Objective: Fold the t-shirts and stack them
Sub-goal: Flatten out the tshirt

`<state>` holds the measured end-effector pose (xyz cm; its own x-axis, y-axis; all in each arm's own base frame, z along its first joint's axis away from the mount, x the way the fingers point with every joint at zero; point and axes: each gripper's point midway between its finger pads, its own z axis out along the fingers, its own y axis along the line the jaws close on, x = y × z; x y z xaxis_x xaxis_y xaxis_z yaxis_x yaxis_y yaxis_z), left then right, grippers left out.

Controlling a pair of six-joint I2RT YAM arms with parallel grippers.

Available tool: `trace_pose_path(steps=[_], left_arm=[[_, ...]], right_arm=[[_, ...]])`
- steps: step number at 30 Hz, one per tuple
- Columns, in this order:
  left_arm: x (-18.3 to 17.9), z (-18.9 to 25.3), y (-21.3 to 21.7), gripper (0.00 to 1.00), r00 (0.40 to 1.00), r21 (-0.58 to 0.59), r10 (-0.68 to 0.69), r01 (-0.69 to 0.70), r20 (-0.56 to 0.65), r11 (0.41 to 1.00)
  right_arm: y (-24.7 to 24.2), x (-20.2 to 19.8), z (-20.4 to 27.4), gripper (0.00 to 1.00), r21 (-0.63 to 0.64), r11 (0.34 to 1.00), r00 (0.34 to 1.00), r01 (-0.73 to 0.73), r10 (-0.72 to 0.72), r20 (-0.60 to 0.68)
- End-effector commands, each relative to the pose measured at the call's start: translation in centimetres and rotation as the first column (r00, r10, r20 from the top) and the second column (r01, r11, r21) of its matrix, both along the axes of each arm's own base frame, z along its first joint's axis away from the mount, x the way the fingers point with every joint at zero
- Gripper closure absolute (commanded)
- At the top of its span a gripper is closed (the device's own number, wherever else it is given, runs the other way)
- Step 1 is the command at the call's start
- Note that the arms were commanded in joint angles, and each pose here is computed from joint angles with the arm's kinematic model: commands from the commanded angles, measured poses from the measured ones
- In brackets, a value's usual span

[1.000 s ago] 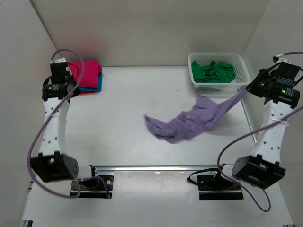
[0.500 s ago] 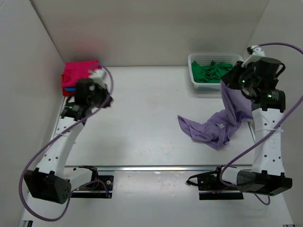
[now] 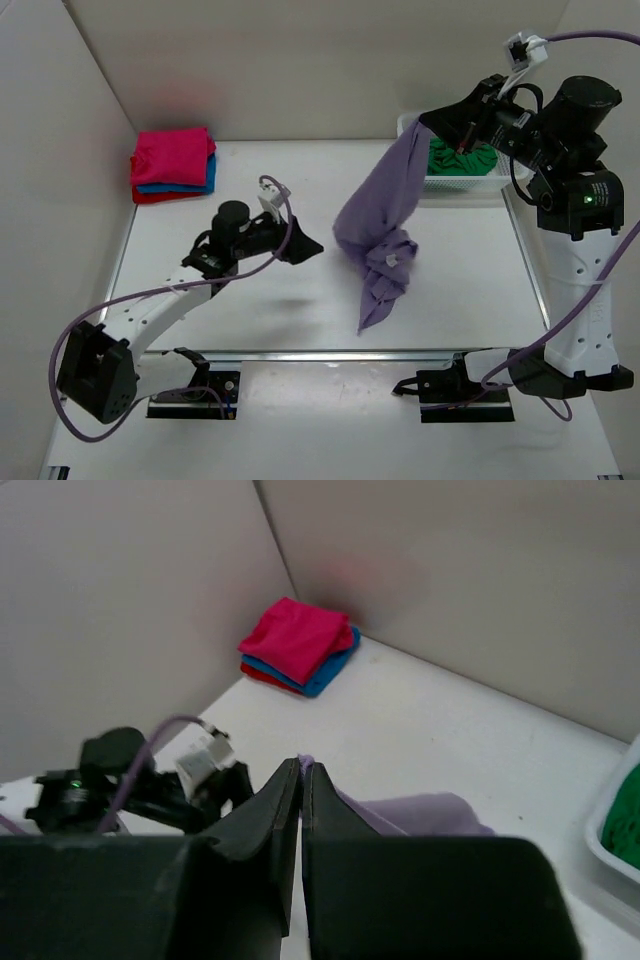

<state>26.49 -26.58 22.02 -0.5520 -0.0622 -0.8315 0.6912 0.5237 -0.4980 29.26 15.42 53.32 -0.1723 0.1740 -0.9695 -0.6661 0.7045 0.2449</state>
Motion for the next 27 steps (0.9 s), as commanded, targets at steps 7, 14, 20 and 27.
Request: trace_pose_path(steps=[7,14,20,27], left_arm=[[-2.2,-2.4,-7.3,0.29,1.0,-0.143,-0.009,0.005,-0.029,0.99],[-0.1,-1.8,-2.5,0.31,0.972,-0.083,0.23,-0.226,0.048,0.971],[-0.5,-2.6,-0.5,0.29,0.974,-0.063,0.205,-0.199,0.1,0.978],[-0.9,-4.8,-4.5,0.28,0.993,-0.07,0.098,-0.093,0.07,0.993]], right_arm=[[1.7,-1.7,4.3,1.0,0.087,0.992,0.991,-0.087,0.076,0.114],[1.6,-1.6,4.0,1.0,0.076,0.99,0.989,-0.115,0.107,0.104],[1.9,-1.5,3.9,1.0,0.08,0.989,0.988,-0.125,0.116,0.104],[2.5,-1.7,4.1,1.0,0.08,0.986,0.984,-0.148,0.139,0.112]])
